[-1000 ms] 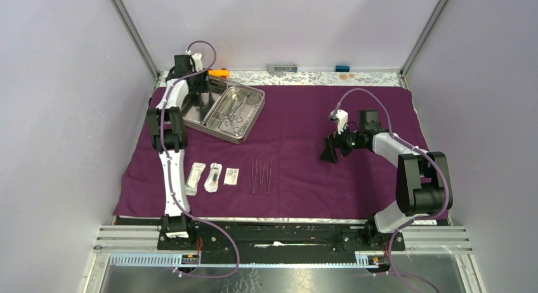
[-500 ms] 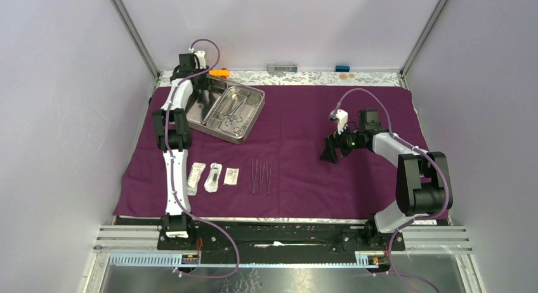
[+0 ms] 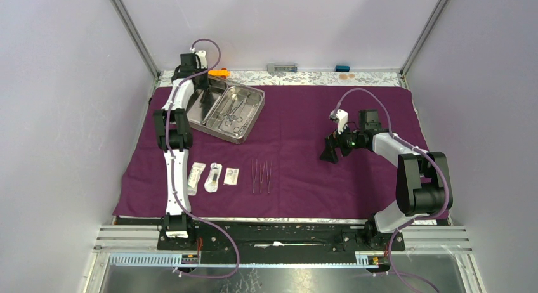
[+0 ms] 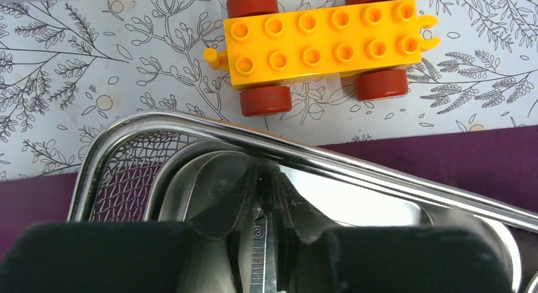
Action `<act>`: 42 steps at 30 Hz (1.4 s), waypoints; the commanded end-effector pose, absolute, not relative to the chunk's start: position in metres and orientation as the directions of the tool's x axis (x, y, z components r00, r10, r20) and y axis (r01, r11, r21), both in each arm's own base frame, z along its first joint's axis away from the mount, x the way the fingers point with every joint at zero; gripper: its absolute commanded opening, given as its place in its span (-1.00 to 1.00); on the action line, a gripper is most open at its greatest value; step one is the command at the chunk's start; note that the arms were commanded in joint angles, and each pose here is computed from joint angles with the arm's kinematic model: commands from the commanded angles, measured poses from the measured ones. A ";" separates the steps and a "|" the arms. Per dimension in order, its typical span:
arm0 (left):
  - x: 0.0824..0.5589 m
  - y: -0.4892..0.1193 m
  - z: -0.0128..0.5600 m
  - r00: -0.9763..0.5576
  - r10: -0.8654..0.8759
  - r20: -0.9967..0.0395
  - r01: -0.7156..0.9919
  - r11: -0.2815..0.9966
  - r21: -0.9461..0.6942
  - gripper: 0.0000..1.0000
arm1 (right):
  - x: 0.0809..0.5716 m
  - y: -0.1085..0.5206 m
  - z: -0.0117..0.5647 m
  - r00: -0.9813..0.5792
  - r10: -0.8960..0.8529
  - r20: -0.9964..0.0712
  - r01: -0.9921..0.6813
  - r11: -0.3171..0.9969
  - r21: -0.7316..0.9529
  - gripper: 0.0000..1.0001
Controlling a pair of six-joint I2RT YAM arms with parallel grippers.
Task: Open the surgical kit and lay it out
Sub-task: Pick up the medical item from the container.
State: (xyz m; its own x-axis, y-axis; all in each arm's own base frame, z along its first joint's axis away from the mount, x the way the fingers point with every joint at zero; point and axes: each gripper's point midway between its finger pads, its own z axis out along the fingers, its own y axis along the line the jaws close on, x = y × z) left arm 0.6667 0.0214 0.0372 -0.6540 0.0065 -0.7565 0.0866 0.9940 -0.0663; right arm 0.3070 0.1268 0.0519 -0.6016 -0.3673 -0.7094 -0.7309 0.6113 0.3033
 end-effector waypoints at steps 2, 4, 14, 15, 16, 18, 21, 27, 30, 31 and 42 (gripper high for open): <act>0.670 0.029 0.030 -0.656 -0.003 -0.755 0.054 0.997 -0.050 -0.76 | 0.318 0.126 0.066 -0.559 -0.374 -0.740 -0.751 0.607 0.261 0.97; 0.671 0.029 0.031 -0.654 -0.005 -0.756 0.051 0.997 -0.050 -0.82 | 0.318 0.126 0.067 -0.558 -0.373 -0.741 -0.752 0.606 0.261 0.97; 0.670 0.027 0.043 -0.645 -0.020 -0.764 0.047 0.997 -0.065 -1.00 | 0.317 0.127 0.072 -0.547 -0.369 -0.751 -0.756 0.604 0.254 0.97; 0.670 0.027 0.048 -0.639 -0.023 -0.769 0.046 0.997 -0.068 -1.00 | 0.318 0.127 0.073 -0.544 -0.368 -0.754 -0.757 0.603 0.252 0.97; 0.670 0.027 0.055 -0.631 -0.024 -0.775 0.049 0.996 -0.071 -1.00 | 0.317 0.127 0.074 -0.542 -0.367 -0.756 -0.758 0.602 0.251 0.97; 0.671 0.025 0.072 -0.611 -0.023 -0.792 0.055 0.996 -0.072 -1.00 | 0.317 0.128 0.077 -0.535 -0.366 -0.761 -0.761 0.599 0.248 0.97; 0.670 0.024 0.102 -0.575 -0.019 -0.818 0.055 0.997 -0.061 -1.00 | 0.317 0.129 0.081 -0.525 -0.361 -0.770 -0.765 0.596 0.243 0.97; 0.662 0.016 0.150 -0.529 0.002 -0.849 0.053 0.998 -0.030 -1.00 | 0.316 0.131 0.090 -0.502 -0.350 -0.791 -0.774 0.589 0.231 0.97; 0.656 0.012 0.168 -0.513 0.008 -0.858 0.050 0.999 -0.020 -1.00 | 0.315 0.133 0.094 -0.492 -0.343 -0.800 -0.779 0.584 0.229 0.97; 0.654 0.012 0.174 -0.507 0.008 -0.862 0.046 0.999 -0.018 -1.00 | 0.315 0.134 0.095 -0.490 -0.340 -0.802 -0.780 0.582 0.230 0.97; 0.590 -0.048 0.236 -0.464 -0.050 -0.884 0.064 0.994 -0.090 -1.00 | 0.320 0.136 0.116 -0.450 -0.295 -0.843 -0.773 0.602 0.202 0.97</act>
